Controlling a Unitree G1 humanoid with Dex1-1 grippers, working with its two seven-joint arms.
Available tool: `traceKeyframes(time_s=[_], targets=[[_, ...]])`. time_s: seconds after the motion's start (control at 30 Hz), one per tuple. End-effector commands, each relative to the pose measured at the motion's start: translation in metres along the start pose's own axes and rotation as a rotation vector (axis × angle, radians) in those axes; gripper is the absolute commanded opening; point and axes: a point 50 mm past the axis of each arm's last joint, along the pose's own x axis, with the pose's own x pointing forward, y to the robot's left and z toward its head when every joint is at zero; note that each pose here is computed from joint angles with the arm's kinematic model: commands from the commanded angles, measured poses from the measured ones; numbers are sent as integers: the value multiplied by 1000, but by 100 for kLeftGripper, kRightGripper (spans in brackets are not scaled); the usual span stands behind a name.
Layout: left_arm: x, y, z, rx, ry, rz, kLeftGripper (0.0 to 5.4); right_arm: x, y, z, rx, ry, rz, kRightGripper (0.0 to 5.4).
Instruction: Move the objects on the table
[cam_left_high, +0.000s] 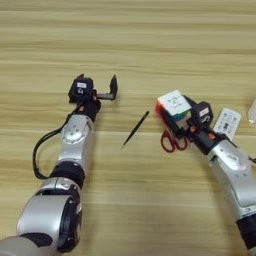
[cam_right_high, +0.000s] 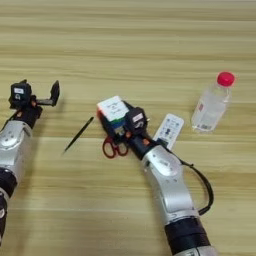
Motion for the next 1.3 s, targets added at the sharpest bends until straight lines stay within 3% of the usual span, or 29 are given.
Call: traceKeyframes(time_s=[0.03, 0.27, 0.8, 1.1, 1.3], targets=[[3, -1, 3, 3, -8, -8, 540, 4, 18, 0, 12, 5, 105, 336], [2, -2, 4, 0, -19, -8, 540, 12, 26, -6, 40, 30, 152, 336], [3, -2, 3, -2, -14, -8, 540, 22, 23, -32, 61, 114, 143, 336], [3, -2, 2, -2, -9, -8, 540, 24, 18, -32, 27, 84, 108, 436], [2, -2, 2, -1, -6, -8, 540, 25, 10, -17, 5, -3, 60, 508]])
